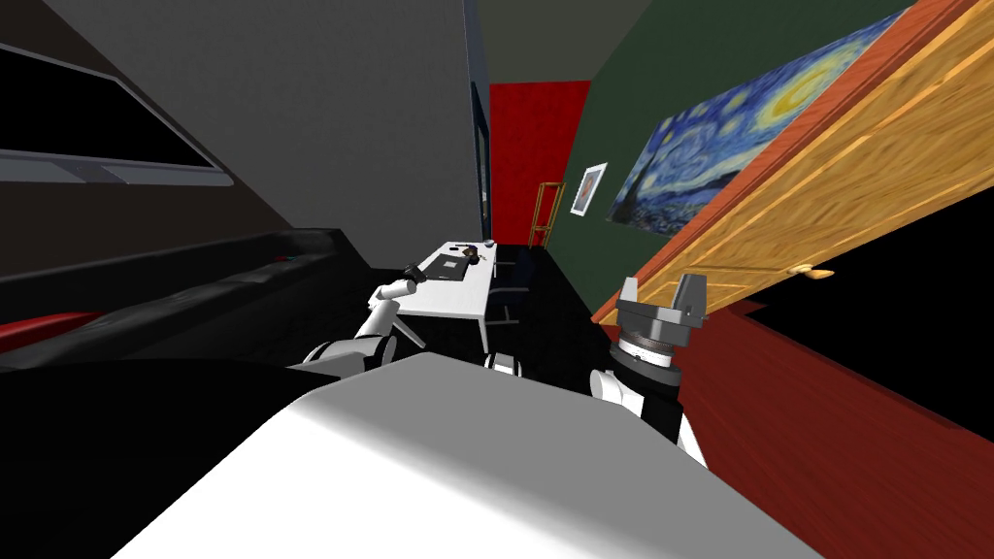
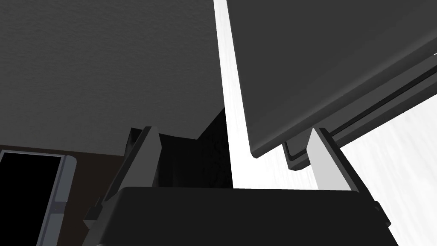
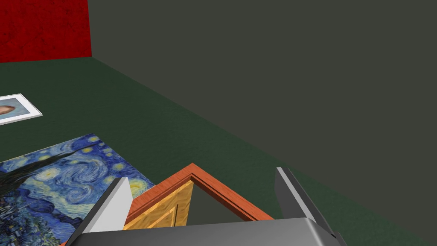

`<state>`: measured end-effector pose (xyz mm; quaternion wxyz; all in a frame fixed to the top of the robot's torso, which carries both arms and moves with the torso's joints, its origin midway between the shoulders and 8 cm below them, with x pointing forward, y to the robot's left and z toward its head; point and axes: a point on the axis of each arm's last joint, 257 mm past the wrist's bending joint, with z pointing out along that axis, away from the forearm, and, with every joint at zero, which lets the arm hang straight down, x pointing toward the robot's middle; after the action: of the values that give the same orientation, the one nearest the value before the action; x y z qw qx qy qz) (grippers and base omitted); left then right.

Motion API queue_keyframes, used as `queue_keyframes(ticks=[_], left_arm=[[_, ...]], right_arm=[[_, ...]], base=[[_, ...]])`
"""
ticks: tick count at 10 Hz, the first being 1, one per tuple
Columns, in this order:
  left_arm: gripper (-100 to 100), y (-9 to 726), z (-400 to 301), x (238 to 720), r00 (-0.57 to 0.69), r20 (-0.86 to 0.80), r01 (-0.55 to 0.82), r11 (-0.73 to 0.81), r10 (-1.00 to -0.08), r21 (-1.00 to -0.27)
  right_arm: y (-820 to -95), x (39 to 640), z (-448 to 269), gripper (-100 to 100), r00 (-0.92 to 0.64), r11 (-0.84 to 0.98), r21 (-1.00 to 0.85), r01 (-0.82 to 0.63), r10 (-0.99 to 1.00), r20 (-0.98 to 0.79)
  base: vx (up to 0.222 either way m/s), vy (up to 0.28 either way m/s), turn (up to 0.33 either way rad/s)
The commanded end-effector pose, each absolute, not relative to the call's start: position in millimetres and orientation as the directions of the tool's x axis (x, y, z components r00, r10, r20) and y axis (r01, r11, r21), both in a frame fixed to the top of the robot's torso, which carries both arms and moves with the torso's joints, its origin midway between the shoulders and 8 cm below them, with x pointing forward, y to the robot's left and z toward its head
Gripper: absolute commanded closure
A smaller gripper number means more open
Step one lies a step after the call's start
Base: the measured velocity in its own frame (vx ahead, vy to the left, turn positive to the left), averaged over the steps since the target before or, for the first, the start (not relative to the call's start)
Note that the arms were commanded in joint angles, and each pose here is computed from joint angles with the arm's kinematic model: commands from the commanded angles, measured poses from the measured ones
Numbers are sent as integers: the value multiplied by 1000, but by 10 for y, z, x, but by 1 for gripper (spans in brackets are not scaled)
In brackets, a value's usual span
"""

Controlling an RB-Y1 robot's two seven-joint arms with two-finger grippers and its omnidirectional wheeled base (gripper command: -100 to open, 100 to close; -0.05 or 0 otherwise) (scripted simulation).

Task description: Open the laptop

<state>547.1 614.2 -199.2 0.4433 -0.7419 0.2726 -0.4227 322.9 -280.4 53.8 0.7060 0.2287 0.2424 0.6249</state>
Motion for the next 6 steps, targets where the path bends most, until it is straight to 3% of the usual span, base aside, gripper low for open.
queue_keyframes(ticks=[1,6], left_arm=[[0,6146,-1988,5470,495,384,-31,-458,-779,-888],[0,6139,-2039,5456,498,383,-39,-461,-778,-886]], right_arm=[[-2804,3229,538,0,101,114,626,-772,993,-57],[-2805,3229,538,0,101,114,626,-771,993,-57]], base=[[0,0,0],[0,0,0]])
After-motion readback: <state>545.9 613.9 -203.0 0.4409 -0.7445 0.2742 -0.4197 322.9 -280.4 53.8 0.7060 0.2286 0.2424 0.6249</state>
